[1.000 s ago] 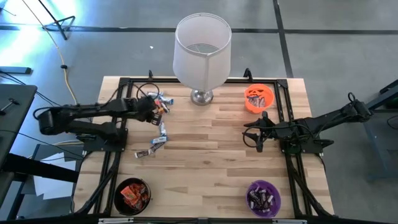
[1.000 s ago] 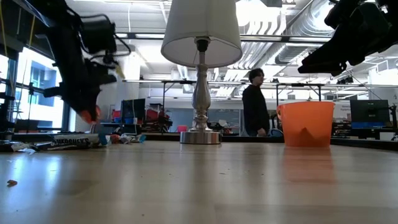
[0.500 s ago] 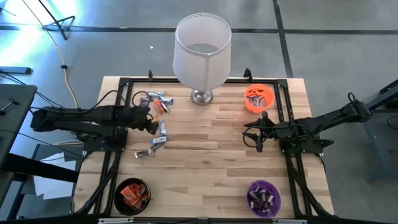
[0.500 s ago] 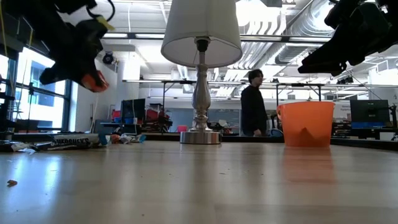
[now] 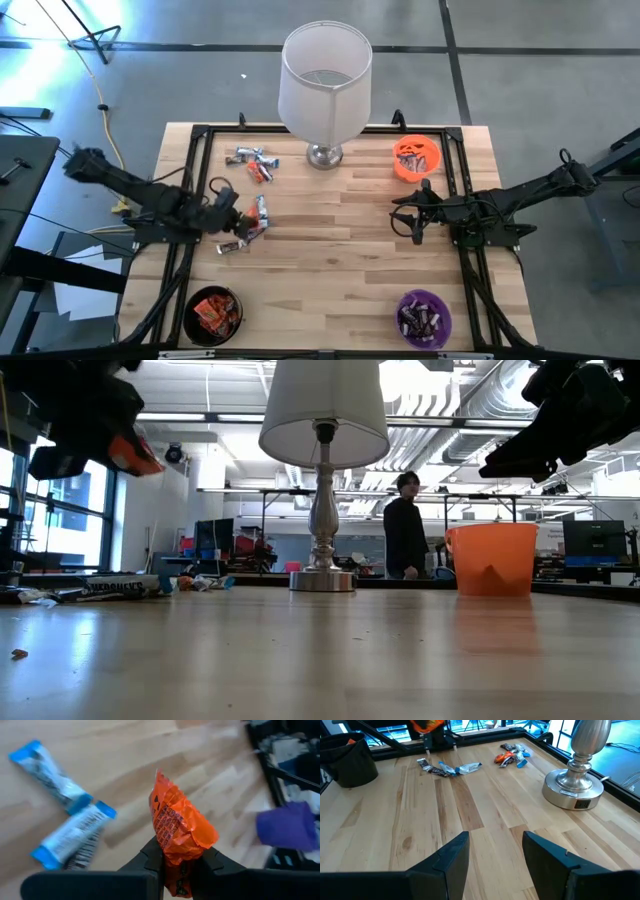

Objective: Sort candy
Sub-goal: Put the orange chocolate bar into the black bucket

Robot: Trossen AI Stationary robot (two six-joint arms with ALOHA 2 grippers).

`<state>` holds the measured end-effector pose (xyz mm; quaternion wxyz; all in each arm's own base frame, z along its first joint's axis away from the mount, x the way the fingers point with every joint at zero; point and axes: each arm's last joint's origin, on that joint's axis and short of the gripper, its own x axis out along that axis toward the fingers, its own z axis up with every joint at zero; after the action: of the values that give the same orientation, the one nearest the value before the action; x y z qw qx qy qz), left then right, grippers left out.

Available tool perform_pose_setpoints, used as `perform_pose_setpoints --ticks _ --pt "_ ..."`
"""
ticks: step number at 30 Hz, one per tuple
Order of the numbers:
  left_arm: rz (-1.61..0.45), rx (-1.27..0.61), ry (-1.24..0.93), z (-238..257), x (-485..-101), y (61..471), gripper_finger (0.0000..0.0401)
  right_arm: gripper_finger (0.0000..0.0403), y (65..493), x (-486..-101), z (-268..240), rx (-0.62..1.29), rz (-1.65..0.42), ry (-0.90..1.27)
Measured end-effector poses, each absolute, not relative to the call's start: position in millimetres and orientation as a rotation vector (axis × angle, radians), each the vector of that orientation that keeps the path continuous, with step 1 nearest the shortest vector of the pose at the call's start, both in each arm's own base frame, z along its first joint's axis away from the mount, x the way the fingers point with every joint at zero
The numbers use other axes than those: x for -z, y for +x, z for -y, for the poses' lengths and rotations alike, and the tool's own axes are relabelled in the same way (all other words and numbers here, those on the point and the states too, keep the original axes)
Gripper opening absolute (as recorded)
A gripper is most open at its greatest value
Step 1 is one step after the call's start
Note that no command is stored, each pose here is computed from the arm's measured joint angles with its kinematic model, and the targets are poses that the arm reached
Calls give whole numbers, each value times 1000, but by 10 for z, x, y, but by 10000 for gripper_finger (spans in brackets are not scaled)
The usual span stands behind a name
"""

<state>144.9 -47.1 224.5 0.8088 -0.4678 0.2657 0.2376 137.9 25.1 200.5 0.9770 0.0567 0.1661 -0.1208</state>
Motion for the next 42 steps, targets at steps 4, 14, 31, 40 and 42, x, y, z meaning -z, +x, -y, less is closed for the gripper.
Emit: perform_pose_setpoints --ticks 4,14,31,40,42 --pt "-544 -462 -1009 667 -2228 1472 45 180 1379 -2005 -251 243 -335 114" --pt "-628 -434 -950 1168 -2328 1694 45 180 1379 -2005 -251 243 -335 114" --pt "-864 -570 -734 2142 -2767 1747 45 180 1379 -2005 -251 243 -335 114" --pt "-939 -662 -869 2456 -2843 1471 45 180 1379 -2005 -251 243 -335 114" --pt "-970 -675 -904 2519 -2831 1413 45 180 1379 -2005 -251 244 -335 114"
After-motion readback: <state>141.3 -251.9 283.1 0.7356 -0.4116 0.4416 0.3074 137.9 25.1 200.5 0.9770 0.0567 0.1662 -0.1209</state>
